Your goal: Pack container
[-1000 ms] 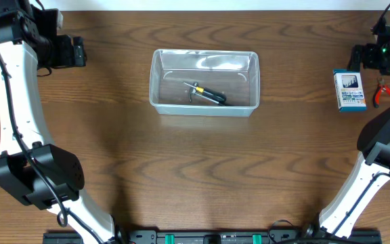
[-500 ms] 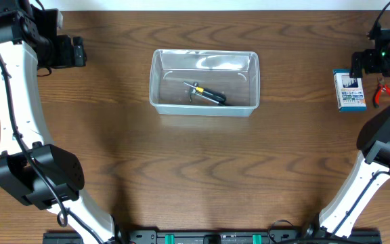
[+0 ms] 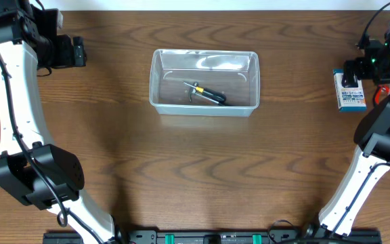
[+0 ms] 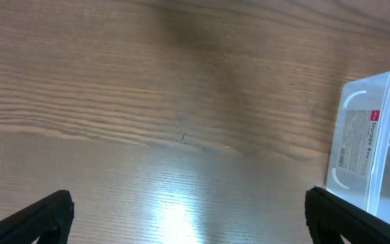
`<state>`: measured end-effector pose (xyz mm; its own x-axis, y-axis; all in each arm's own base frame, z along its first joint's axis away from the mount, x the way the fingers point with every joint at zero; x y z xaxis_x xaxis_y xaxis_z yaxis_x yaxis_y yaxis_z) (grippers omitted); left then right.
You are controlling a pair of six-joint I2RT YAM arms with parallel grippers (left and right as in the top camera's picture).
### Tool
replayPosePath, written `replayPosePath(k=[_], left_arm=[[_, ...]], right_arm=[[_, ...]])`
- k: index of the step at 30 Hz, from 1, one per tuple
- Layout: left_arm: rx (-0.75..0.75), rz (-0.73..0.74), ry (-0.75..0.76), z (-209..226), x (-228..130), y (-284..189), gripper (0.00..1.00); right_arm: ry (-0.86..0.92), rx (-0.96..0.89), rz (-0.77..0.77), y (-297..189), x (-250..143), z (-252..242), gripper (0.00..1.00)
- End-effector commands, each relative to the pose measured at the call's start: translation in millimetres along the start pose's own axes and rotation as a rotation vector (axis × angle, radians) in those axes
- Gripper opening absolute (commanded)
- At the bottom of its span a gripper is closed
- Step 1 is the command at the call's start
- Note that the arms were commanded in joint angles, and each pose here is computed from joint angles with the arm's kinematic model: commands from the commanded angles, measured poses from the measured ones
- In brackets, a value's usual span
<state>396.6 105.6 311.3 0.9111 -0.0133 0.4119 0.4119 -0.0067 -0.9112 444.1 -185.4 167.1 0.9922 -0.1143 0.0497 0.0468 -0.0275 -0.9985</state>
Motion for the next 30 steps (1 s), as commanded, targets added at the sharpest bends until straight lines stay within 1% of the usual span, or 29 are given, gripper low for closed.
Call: replayPosePath(k=[1,12,30], left_arm=[[0.010,0.002,0.003,2,-1,-2,0.98],[0.010,0.002,0.003,2,-1,-2,0.98],[0.010,0.002,0.003,2,-1,-2,0.98]], right_arm=[[0.004,0.004,-0.005,1,3,4,0.99],[0.025,0.021,0.043,28,5,4,0.99],[0.035,0.016,0.026,32,8,3,0.99]])
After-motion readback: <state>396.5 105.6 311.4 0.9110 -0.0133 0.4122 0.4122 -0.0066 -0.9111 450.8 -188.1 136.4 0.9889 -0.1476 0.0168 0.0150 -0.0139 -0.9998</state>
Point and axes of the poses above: each gripper's point midway between its finger pads, its own y axis out along the fingers, its own z axis along the line the jaws close on, x = y × z, the point moved 10 cm from there along -y, back along the fingers, and after that the axes turned 6 degrees about y, right-handed, at the moved point
